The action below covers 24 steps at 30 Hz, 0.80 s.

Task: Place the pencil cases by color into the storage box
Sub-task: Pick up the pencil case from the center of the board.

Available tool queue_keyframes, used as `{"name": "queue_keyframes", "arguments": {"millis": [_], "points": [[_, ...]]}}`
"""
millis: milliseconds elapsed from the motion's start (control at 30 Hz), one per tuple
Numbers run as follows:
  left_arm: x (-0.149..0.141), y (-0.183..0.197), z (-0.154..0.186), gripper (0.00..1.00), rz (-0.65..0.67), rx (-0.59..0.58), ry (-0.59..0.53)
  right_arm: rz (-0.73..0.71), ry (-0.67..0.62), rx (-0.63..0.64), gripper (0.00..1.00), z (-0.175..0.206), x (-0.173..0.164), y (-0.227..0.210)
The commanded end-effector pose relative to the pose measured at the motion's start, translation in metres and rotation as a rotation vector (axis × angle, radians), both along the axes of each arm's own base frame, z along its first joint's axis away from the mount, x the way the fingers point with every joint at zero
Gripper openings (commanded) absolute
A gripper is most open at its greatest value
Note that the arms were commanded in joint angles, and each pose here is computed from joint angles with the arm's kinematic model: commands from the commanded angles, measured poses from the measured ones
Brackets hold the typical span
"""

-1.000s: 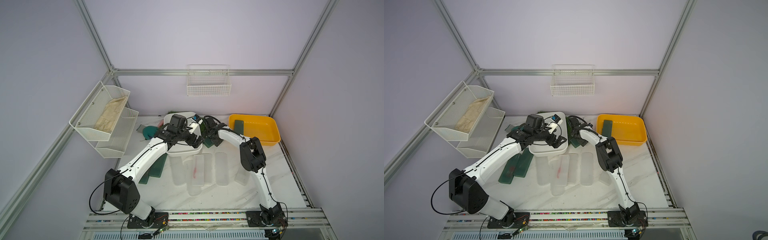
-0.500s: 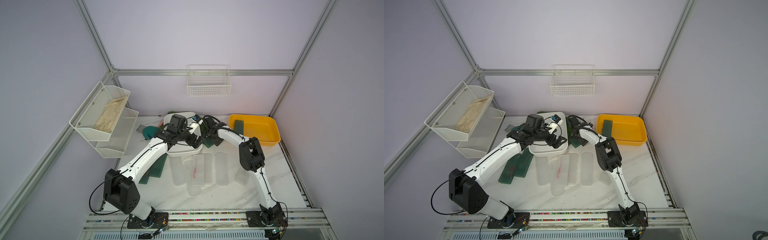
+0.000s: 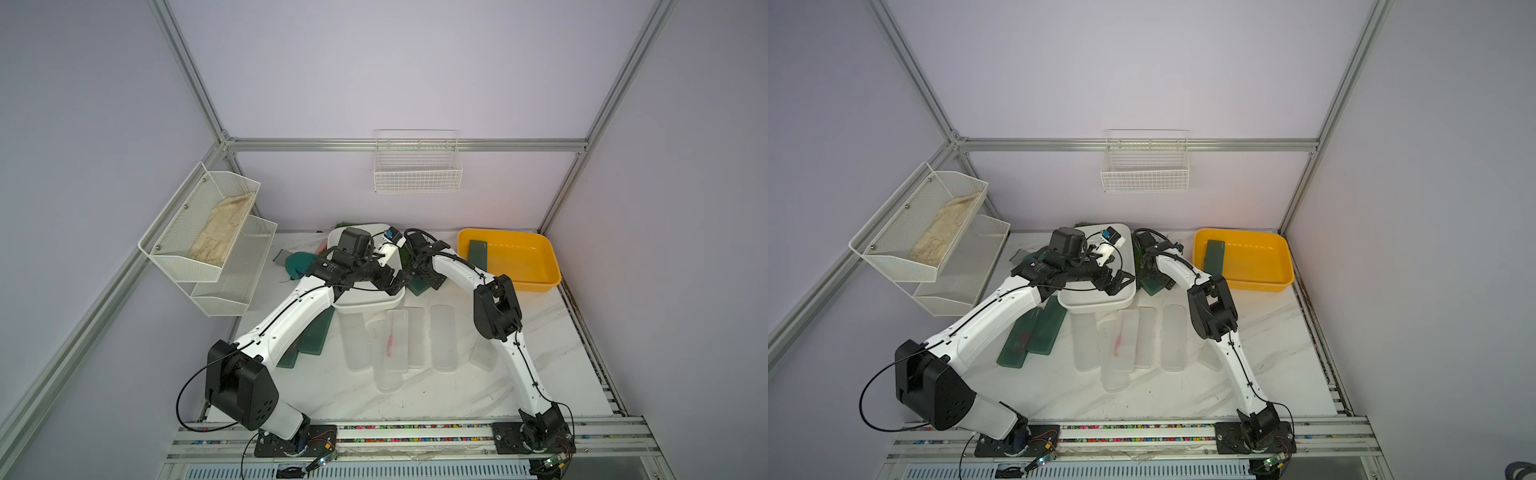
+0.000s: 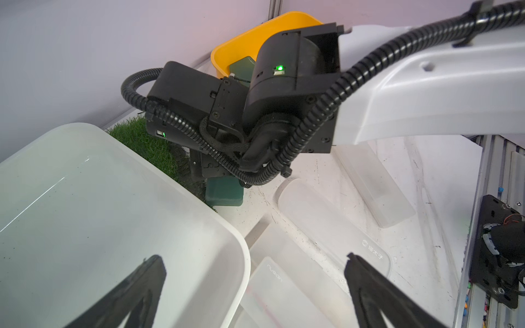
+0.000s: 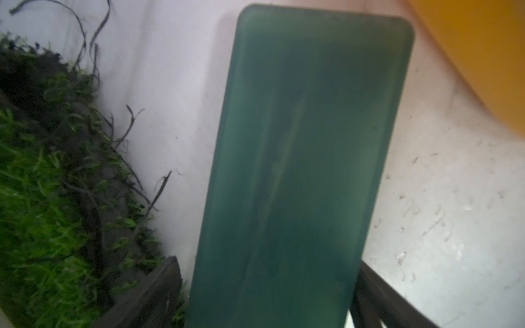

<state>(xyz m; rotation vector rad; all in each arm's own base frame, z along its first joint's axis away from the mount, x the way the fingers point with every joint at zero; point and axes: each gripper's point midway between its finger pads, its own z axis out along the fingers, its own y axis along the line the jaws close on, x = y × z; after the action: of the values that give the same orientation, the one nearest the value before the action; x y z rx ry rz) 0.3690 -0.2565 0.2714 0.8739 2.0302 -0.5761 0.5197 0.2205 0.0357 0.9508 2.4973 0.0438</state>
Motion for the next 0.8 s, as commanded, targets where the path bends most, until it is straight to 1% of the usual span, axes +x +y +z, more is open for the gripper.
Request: {"name": "queue_keyframes", "arguments": {"millis": [0,67,167,233,367,467,533,767], "points": [[-0.005,0.004,0.018,1.0,0.002,-0.049,-0.038,0.043,0.107,-0.074,0.88,-0.025,-0.017,-0.012],[-0.005,0.004,0.016,1.0,0.003,-0.051,-0.032,0.069,0.118,-0.081,0.82,-0.026,-0.019,-0.012],[-0.007,0.004,0.018,1.0,0.003,-0.056,-0.031,0.129,0.115,-0.092,0.77,-0.024,-0.021,-0.012],[-0.008,0.005,0.019,1.0,0.004,-0.057,-0.033,0.176,0.109,-0.108,0.74,-0.021,-0.021,-0.012],[-0.01,0.006,0.019,1.0,0.006,-0.065,-0.028,0.273,0.095,-0.133,0.73,-0.015,-0.019,-0.011],[-0.011,0.006,0.017,1.0,0.011,-0.069,-0.013,0.37,0.053,-0.137,0.72,-0.005,-0.012,-0.004],[-0.011,0.006,0.013,1.0,0.019,-0.072,0.004,0.446,0.009,-0.138,0.69,0.005,-0.006,0.003],[-0.008,0.009,0.0,1.0,0.066,-0.075,0.057,0.608,-0.151,-0.176,0.69,0.058,0.012,0.014]]}}
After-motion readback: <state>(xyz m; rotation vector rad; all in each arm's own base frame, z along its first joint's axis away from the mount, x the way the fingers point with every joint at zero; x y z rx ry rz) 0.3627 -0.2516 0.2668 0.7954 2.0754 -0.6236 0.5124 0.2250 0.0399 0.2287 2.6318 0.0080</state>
